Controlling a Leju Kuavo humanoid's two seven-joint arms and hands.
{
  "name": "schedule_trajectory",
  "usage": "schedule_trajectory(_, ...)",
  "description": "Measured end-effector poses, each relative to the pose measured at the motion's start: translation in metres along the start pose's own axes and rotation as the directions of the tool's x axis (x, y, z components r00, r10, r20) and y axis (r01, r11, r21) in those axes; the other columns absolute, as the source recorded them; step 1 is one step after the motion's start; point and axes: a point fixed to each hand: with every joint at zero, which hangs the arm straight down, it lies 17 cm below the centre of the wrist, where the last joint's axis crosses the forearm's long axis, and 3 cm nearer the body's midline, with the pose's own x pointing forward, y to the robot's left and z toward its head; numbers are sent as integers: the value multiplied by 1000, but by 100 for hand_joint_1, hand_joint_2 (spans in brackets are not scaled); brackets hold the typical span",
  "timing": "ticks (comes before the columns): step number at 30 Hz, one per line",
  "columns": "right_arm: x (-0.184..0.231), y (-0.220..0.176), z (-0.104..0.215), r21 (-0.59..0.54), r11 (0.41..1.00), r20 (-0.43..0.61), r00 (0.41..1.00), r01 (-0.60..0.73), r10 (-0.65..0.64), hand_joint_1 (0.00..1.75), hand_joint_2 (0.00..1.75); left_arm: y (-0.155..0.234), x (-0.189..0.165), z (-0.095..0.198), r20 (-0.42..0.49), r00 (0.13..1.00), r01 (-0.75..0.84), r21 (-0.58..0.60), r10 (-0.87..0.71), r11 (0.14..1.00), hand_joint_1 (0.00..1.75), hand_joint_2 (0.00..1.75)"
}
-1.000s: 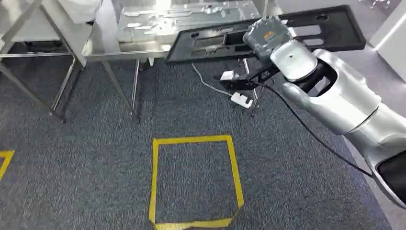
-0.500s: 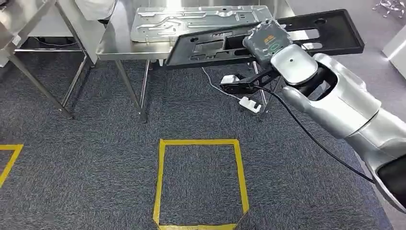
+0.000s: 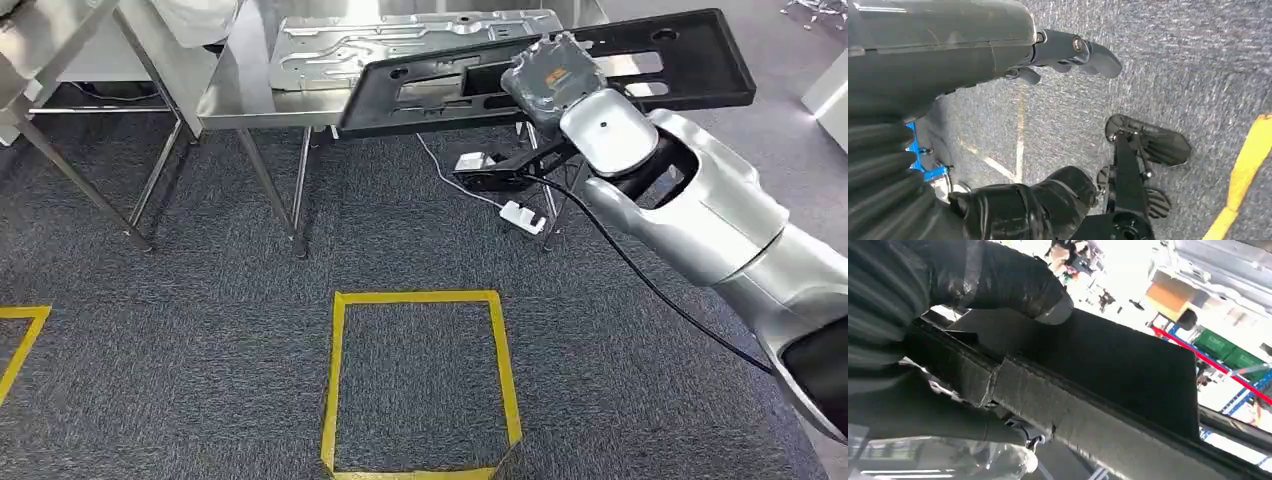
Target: Take the parts from the cabinet and place them on the table.
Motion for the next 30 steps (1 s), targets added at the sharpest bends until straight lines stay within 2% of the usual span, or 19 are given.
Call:
schedule_trajectory(11,9,-8,-8,-15,1000,3,1000,-8,8,161,175,2,-1,0,-6,1000,23,8,-23,1000,0,175)
schedule_trajectory(19,4,-61,-16,-103,995,-8,1000,-10,10,161,175,5,-2,-1,-12,999,30,19,-30,999,0,175)
schedule_trajectory(30,24,-75,-28,-129,992,16,1000,9,-7,161,175,10,-3,-1,-23,999,29,31,-29,999,0,175)
